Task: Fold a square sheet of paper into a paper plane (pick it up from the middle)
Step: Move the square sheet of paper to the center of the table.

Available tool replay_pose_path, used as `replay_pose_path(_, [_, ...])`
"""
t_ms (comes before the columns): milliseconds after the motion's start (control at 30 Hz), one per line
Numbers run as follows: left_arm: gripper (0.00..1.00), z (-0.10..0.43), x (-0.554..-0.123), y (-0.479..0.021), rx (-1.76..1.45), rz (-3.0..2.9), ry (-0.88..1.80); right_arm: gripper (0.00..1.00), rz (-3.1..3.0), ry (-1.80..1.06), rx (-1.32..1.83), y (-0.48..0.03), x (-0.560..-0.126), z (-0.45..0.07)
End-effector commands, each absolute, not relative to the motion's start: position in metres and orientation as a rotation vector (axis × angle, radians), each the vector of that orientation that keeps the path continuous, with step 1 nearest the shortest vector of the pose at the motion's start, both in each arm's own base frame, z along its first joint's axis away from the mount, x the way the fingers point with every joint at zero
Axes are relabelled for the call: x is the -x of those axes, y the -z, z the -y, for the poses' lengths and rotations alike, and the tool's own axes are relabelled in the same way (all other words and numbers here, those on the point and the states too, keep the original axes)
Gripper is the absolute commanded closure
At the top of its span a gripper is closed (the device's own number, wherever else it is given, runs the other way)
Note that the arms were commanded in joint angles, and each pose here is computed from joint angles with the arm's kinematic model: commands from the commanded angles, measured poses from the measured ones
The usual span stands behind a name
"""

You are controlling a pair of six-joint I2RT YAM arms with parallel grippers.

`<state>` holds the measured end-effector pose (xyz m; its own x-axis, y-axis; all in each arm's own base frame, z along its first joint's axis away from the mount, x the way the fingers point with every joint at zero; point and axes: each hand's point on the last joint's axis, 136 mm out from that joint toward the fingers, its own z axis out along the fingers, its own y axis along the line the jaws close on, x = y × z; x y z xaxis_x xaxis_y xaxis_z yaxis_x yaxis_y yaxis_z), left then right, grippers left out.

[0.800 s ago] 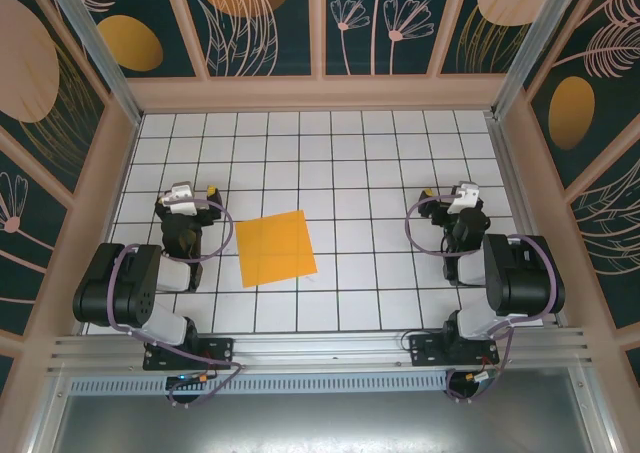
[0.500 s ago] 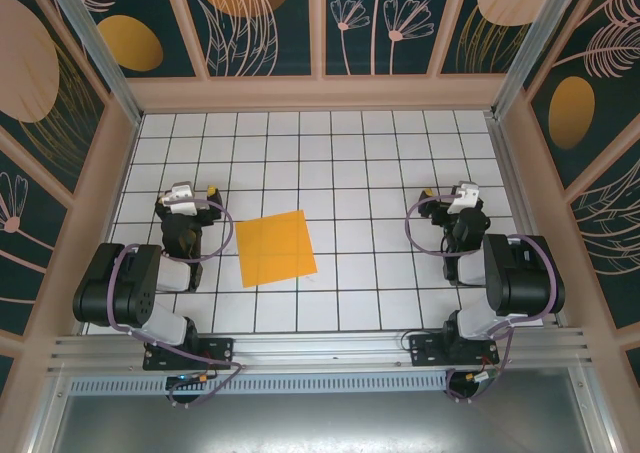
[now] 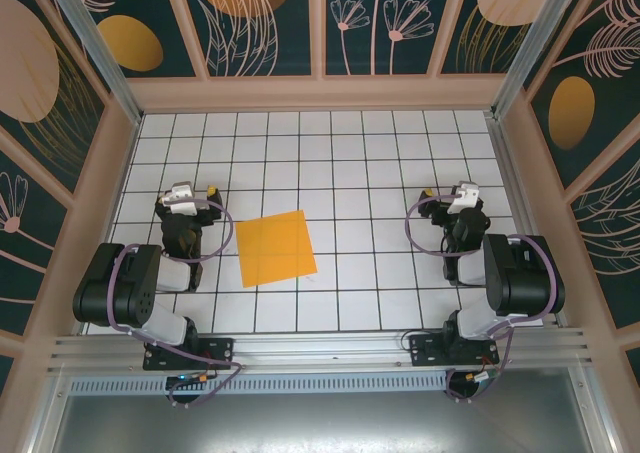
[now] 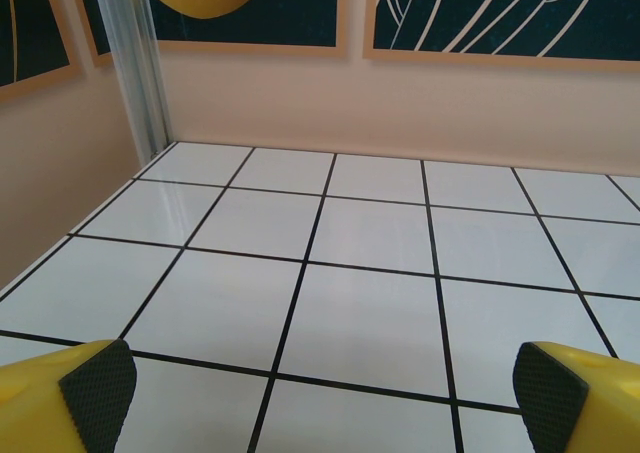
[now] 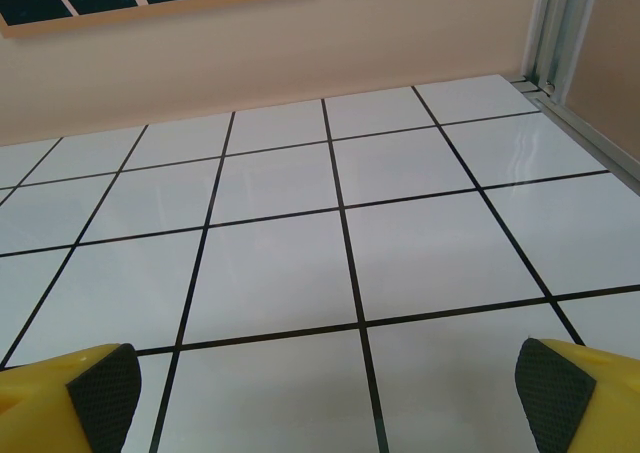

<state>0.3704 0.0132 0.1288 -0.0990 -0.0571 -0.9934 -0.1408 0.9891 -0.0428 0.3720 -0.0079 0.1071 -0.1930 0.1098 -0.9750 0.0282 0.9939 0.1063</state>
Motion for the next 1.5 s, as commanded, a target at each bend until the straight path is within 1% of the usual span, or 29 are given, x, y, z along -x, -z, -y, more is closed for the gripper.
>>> replay_pose_path(0, [0.01,-0.014,-0.372,-0.138,0.138,-1.641,-0.070,0.01,-1.720,-0.084,-0.097,-0.120,-0.378,0.008])
replay_pose_path(1100, [0.01,-0.019,-0.374,-0.138,0.169,-1.643,-0.081,0.01,-1.721,-0.086,-0.097,-0.120,-0.378,0.009])
replay_pose_path(1267, [0.01,-0.019,-0.364,-0.143,0.163,-1.606,-0.078,0.01,-1.721,-0.087,-0.097,-0.120,-0.378,0.009])
replay_pose_path(1400, [0.01,-0.026,-0.347,-0.161,0.208,-1.539,-0.086,0.01,-1.727,-0.081,-0.057,-0.127,-0.380,0.001])
replay_pose_path(1467, [0.01,-0.030,-0.342,-0.169,0.253,-1.550,-0.084,0.01,-1.760,-0.069,-0.091,-0.133,-0.385,0.003])
